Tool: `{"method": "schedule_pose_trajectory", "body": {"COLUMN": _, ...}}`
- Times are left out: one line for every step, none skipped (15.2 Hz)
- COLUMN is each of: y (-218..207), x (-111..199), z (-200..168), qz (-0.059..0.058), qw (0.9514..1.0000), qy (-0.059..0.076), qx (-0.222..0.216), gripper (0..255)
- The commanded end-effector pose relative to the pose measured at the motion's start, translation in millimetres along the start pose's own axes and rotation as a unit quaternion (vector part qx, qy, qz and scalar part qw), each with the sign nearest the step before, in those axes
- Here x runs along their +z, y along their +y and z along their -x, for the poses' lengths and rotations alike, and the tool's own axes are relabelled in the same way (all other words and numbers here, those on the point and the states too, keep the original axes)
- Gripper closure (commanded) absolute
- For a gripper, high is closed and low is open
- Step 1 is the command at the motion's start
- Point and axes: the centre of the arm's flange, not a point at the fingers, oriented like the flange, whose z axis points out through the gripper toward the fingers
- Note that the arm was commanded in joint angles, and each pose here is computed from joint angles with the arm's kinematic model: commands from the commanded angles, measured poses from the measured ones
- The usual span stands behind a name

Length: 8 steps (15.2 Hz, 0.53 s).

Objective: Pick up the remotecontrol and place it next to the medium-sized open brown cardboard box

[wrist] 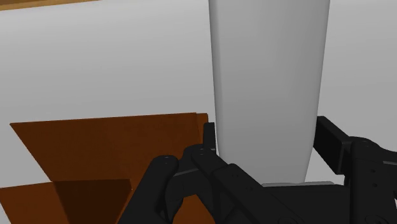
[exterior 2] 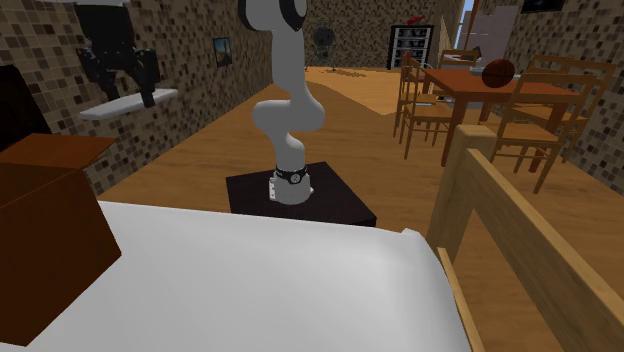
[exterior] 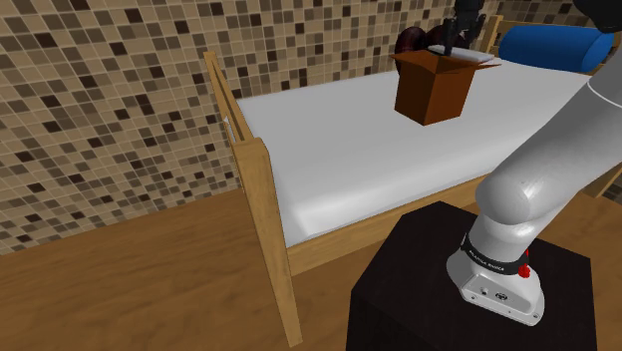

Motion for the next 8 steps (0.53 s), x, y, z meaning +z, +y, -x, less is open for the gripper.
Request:
{"method": "schedule_pose_trajectory", "body": {"y": 1, "x": 10, "z": 0, "qz": 0.0, "qw": 1.0, "qy": 0.0, "qx": 0.0, "gripper": 255}}
{"method": "schedule_pose_trajectory", "body": {"y": 1, "x": 15, "z": 0, "qz": 0.0, "qw": 1.0, "qy": 0.0, "qx": 0.0, "gripper": 255}}
{"method": "schedule_pose_trajectory", "body": {"y": 1, "x": 20, "z": 0, "qz": 0.0, "qw": 1.0, "qy": 0.0, "qx": 0.0, "gripper": 255}}
{"method": "schedule_pose_trajectory", "body": {"y": 1, "x": 26, "z": 0, "qz": 0.0, "qw": 1.0, "qy": 0.0, "qx": 0.0, "gripper": 255}}
{"method": "schedule_pose_trajectory", "body": {"y": 1, "x": 31, "z": 0, "qz": 0.0, "qw": 1.0, "qy": 0.0, "qx": 0.0, "gripper": 255}}
{"method": "schedule_pose_trajectory", "body": {"y": 1, "x": 36, "z": 0, "qz": 0.0, "qw": 1.0, "qy": 0.0, "qx": 0.0, "gripper": 255}}
{"method": "schedule_pose_trajectory", "body": {"y": 1, "x": 41, "z": 0, "qz": 0.0, "qw": 1.0, "qy": 0.0, "qx": 0.0, "gripper": 255}}
{"method": "schedule_pose_trajectory", "body": {"y": 1, "x": 47, "z": -1, "qz": 0.0, "qw": 1.0, "qy": 0.0, "qx": 0.0, "gripper": 255}}
